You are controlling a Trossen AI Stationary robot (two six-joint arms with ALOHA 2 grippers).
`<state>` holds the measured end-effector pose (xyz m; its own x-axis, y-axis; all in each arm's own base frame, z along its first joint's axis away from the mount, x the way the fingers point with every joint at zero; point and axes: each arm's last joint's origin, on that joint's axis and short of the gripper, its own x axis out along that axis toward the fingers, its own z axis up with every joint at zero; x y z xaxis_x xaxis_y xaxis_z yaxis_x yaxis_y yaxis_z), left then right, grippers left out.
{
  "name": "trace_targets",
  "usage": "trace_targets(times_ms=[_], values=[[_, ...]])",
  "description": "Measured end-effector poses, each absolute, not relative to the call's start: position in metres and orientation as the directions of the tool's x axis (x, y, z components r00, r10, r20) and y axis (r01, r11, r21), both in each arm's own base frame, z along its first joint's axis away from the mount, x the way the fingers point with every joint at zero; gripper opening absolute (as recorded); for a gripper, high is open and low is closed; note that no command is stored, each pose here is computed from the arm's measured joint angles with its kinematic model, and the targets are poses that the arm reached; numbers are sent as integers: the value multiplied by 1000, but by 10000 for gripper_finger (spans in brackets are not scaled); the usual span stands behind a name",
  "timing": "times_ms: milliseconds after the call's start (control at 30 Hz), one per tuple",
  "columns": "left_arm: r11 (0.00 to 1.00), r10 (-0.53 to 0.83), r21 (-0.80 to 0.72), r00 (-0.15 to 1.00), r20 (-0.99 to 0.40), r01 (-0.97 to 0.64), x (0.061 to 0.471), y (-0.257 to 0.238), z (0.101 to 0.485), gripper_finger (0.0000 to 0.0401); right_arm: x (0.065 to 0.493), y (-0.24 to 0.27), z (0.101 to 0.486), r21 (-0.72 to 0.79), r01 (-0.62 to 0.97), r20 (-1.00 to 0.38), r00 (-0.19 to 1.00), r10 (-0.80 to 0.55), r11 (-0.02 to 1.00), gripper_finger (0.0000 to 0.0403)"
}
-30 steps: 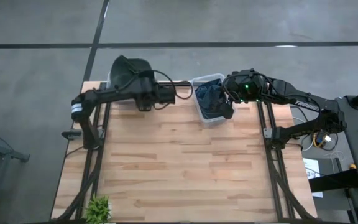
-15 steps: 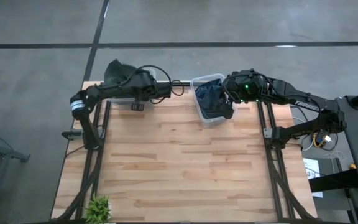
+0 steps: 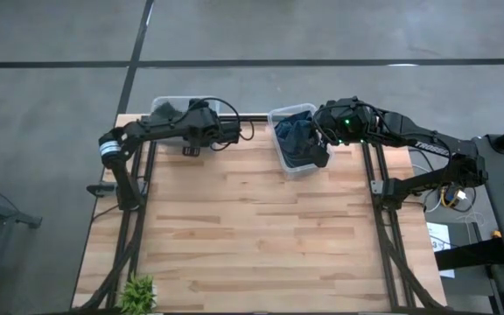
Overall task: Pick & Place hat
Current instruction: Put the gray cap into the left transparent bin, then return to Home Position
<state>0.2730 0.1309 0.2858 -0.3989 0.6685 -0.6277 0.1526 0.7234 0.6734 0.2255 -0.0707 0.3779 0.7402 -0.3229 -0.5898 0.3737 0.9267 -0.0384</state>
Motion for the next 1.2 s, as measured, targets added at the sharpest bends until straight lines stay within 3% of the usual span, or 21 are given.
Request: trace_targets(times_ms=[333, 433, 567, 700, 833, 900, 1000, 1200], values=[[623, 761, 759, -373, -531, 191, 278, 129, 302, 123, 226, -71, 372, -42, 372, -602, 731, -320, 927, 233], [610, 767, 783, -340, -544, 124, 282, 126, 312, 124, 226, -71, 369, -44, 371, -612, 724, -318, 928, 233], [695, 688, 718, -245, -683, -47, 289, 117, 329, 122, 227, -71, 367, -46, 372, -614, 721, -321, 927, 232], [788, 567, 567, -74, -820, -241, 298, 105, 350, 101, 227, -71, 366, -47, 377, -617, 718, -323, 925, 210], [860, 467, 415, 135, -874, -297, 302, 88, 370, 52, 228, -70, 362, -47, 370, -623, 716, -316, 928, 142], [881, 445, 375, 234, -865, -290, 302, 79, 379, 18, 229, -68, 360, -50, 360, -621, 719, -311, 932, 92], [922, 367, 268, 408, -836, -279, 302, 68, 392, 6, 232, -65, 358, -68, 329, -606, 736, -301, 942, 24], [982, 182, 81, 752, -634, -169, 297, 43, 407, 1, 236, -53, 358, -67, 273, -517, 813, -267, 960, 8]])
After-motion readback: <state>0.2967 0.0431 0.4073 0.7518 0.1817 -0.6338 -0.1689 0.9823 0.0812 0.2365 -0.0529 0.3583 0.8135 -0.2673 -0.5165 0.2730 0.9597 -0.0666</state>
